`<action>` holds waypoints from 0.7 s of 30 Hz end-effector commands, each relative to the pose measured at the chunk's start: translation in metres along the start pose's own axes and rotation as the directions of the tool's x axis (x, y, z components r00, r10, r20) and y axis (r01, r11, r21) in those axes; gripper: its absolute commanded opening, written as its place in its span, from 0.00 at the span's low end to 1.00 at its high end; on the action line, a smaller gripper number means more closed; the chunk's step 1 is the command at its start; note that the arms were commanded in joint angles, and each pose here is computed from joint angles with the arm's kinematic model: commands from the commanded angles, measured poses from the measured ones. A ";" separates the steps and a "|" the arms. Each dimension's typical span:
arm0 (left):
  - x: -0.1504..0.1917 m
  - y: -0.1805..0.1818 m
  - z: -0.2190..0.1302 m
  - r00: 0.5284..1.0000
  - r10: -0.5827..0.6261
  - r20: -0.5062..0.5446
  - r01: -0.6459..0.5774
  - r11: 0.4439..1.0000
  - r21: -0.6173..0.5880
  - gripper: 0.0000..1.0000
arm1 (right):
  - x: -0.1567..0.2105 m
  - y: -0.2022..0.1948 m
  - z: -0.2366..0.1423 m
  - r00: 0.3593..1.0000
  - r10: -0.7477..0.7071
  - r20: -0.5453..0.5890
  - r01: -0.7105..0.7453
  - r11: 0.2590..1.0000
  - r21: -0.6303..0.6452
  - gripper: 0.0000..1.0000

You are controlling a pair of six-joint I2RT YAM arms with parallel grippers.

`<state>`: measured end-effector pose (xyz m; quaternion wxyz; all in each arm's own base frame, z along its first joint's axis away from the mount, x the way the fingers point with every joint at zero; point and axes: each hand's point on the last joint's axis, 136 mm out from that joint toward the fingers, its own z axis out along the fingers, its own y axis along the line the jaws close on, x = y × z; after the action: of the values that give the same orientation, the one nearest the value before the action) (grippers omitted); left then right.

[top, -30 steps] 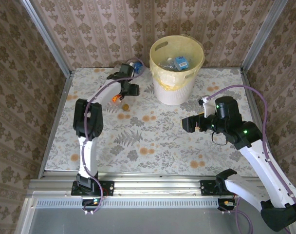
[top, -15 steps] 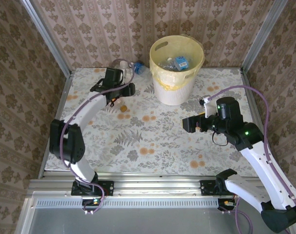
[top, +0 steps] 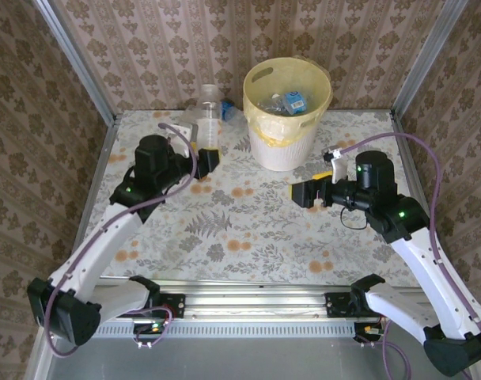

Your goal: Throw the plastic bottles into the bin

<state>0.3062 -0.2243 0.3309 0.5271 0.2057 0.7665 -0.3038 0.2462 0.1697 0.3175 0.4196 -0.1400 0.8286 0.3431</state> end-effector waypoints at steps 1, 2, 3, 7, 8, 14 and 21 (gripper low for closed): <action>-0.010 -0.058 -0.012 0.990 0.111 0.085 -0.126 0.969 0.213 0.45 | -0.038 0.034 -0.007 0.994 -0.011 0.106 0.026 0.990 -0.141 1.00; -0.010 -0.070 -0.014 0.989 0.118 0.094 -0.138 0.958 0.251 0.45 | -0.044 0.038 -0.008 0.993 -0.009 0.121 0.029 0.986 -0.163 1.00; -0.009 -0.080 -0.016 0.987 0.124 0.099 -0.148 0.947 0.284 0.45 | -0.051 0.043 -0.008 0.991 -0.006 0.136 0.031 0.982 -0.188 1.00; -0.001 -0.111 -0.017 0.983 0.153 0.100 -0.180 0.911 0.371 0.45 | -0.069 0.060 -0.008 0.988 0.014 0.156 0.030 0.962 -0.272 1.00; 0.001 -0.116 -0.016 0.983 0.158 0.098 -0.184 0.905 0.384 0.44 | -0.072 0.062 -0.008 0.987 0.018 0.160 0.028 0.959 -0.282 1.00; 0.007 -0.148 -0.014 0.976 0.193 0.098 -0.217 0.860 0.462 0.42 | -0.084 0.068 -0.003 0.986 0.030 0.164 0.024 0.948 -0.319 1.00; 0.015 -0.174 -0.006 0.970 0.225 0.089 -0.238 0.820 0.520 0.41 | -0.084 0.073 0.007 0.988 0.029 0.151 0.024 0.940 -0.341 1.00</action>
<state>0.1938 -0.3386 0.3320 0.4642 0.4103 0.6596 -0.4255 0.2687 0.2169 0.3935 0.4404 -0.1665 0.7428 0.4760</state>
